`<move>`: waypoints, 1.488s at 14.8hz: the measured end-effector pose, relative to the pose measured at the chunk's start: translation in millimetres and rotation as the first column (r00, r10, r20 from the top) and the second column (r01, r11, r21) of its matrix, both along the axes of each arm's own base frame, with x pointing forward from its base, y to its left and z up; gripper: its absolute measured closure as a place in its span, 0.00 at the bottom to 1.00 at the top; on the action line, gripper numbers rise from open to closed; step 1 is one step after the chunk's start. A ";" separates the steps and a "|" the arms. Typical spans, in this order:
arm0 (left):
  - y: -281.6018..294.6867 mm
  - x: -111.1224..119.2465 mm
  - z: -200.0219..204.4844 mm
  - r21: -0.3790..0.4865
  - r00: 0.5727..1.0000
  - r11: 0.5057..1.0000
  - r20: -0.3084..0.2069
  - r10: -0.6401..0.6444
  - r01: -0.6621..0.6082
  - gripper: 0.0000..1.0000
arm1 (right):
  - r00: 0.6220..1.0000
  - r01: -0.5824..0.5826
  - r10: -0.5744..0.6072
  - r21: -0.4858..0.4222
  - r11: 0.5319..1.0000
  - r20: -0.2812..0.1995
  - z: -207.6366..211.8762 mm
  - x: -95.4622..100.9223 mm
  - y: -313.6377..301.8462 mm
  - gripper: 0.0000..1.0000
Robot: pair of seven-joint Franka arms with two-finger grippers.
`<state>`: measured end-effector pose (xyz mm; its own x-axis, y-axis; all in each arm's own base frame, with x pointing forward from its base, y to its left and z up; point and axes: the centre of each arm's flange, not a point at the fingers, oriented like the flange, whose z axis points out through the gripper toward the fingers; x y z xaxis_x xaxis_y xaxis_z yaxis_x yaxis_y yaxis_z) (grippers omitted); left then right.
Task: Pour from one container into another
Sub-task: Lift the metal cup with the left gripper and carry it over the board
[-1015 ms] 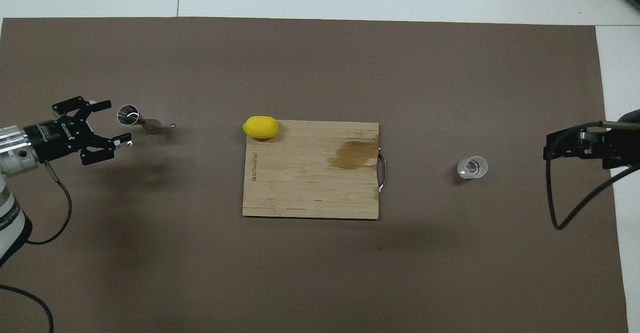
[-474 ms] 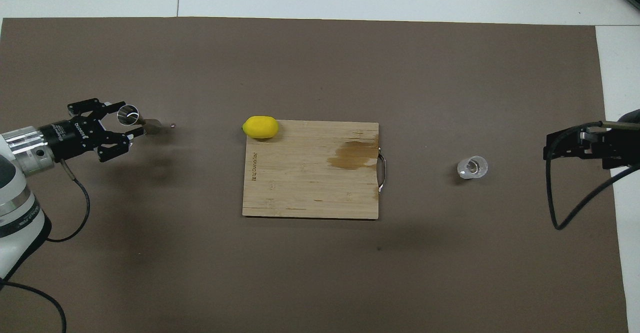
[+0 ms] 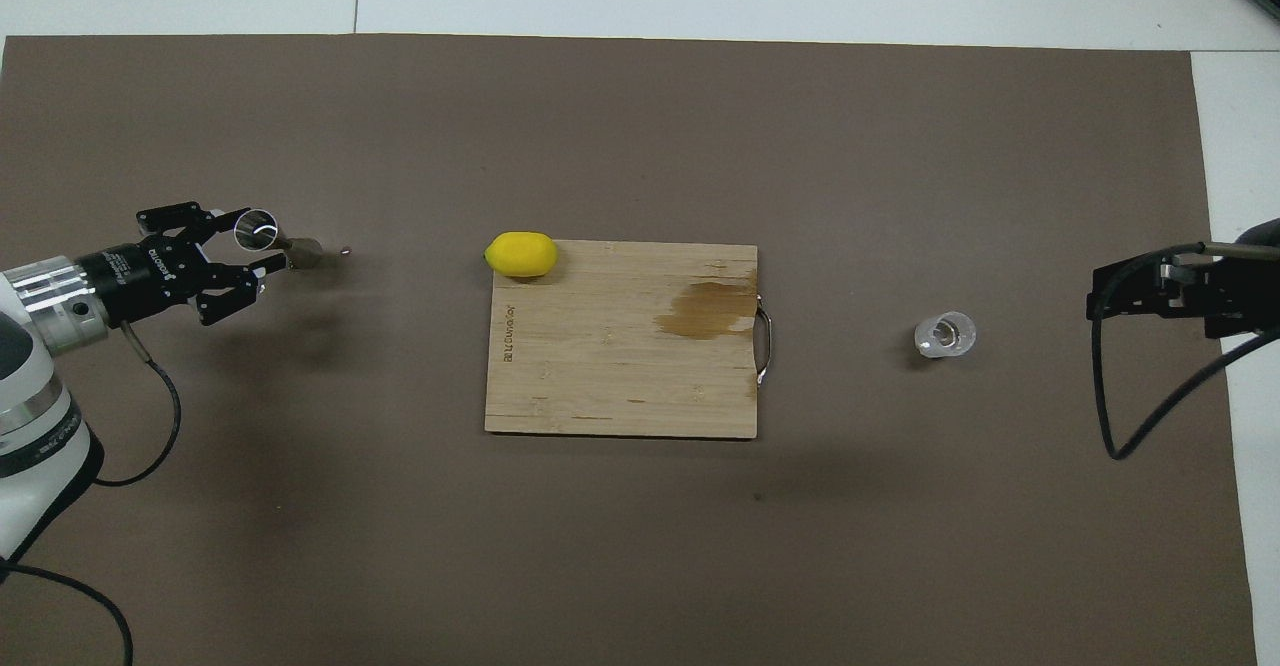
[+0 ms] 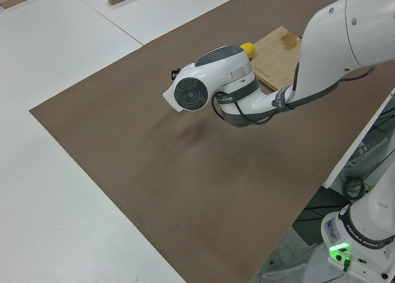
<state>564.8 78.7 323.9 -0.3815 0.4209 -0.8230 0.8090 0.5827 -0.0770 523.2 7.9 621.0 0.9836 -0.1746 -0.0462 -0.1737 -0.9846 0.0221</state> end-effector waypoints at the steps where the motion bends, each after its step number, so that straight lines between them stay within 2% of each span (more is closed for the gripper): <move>1: 0.1 0.0 0.0 0.000 1.000 1.000 0.000 0.001 -0.001 0.30 | 1.000 0.000 0.000 0.000 1.000 0.000 0.0 0.0 0.0 0.00; 3: 0.3 0.0 0.0 0.001 1.000 1.000 0.000 0.001 -0.001 0.34 | 1.000 0.000 0.000 0.000 1.000 0.000 0.0 0.0 0.0 0.00; 7: 0.7 0.1 0.0 0.002 1.000 1.000 0.001 0.004 -0.004 0.35 | 1.000 0.000 0.000 0.000 1.000 0.000 0.0 0.0 0.0 0.00; 9: 0.8 0.1 0.0 0.002 1.000 1.000 0.001 0.006 -0.006 0.50 | 1.000 0.000 0.000 0.000 1.000 0.000 0.0 0.0 0.0 0.00; 17: -1.2 1.7 1.8 -0.007 1.000 1.000 0.006 0.011 -0.011 0.50 | 1.000 0.000 0.000 0.000 1.000 0.000 0.0 0.0 0.0 0.00; 20: -20.1 11.3 13.3 -0.037 0.999 0.999 0.034 0.000 0.001 0.50 | 1.000 0.000 0.000 0.000 1.000 0.000 0.0 0.0 0.0 0.00; 22: -55.5 21.7 26.2 -0.063 0.997 0.997 0.064 -0.036 0.040 0.50 | 1.000 0.000 0.000 0.000 1.000 0.000 0.0 0.0 0.0 0.00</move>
